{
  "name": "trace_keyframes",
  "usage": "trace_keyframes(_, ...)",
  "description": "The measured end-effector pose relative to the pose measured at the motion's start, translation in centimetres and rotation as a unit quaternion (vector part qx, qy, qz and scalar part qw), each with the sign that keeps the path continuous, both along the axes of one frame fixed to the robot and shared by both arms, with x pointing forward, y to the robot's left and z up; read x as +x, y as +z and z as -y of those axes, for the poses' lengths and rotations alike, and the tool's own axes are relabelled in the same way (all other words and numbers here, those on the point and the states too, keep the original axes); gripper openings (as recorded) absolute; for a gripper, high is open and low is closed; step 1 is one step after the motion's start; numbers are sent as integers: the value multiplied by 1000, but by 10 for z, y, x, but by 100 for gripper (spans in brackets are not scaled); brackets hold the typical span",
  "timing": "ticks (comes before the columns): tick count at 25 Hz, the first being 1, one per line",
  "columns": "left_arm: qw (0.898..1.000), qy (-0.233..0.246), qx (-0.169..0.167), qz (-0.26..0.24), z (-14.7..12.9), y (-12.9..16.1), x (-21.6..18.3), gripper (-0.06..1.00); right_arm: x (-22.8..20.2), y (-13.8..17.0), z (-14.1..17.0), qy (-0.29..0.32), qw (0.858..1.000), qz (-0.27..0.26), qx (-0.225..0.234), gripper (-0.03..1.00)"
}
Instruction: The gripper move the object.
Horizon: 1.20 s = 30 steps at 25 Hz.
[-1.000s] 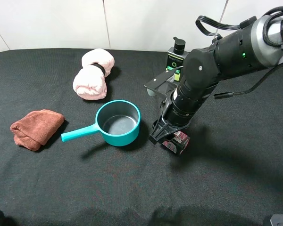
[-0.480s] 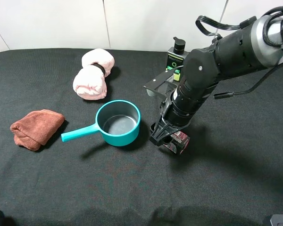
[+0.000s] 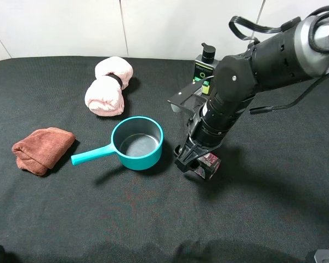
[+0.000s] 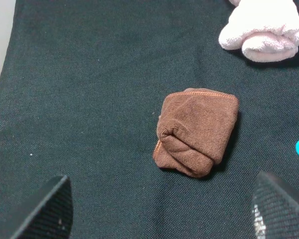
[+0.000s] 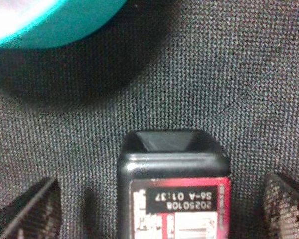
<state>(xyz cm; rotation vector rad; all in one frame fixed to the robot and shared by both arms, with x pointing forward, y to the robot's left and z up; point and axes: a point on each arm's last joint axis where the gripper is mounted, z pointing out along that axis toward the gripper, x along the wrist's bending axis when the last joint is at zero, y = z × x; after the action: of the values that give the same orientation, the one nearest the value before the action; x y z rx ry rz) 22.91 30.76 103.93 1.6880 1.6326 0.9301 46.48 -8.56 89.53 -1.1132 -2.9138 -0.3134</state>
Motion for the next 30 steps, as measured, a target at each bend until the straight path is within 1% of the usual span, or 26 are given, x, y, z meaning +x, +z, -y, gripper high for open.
trace_keyframes(4,1000,0,0,0,0,0,0,77,2,21,4,-1,999,26,18,61)
trace_keyframes(7,1000,0,0,0,0,0,0,77,7,42,16,-18,998,42,31,61)
trace_keyframes(11,1000,0,0,0,0,0,0,77,13,71,38,-42,996,69,41,61)
trace_keyframes(15,1000,0,0,0,0,0,0,77,17,104,70,-88,989,101,57,61)
trace_keyframes(19,1000,0,0,0,0,0,0,77,16,133,113,-153,979,120,61,61)
trace_keyframes(22,1000,0,0,0,0,0,0,77,10,152,146,-205,968,130,57,61)
trace_keyframes(26,1000,0,0,0,0,0,0,77,-10,177,186,-263,951,156,40,61)
trace_keyframes(30,1000,0,0,0,0,0,0,77,-40,198,217,-321,930,176,19,61)
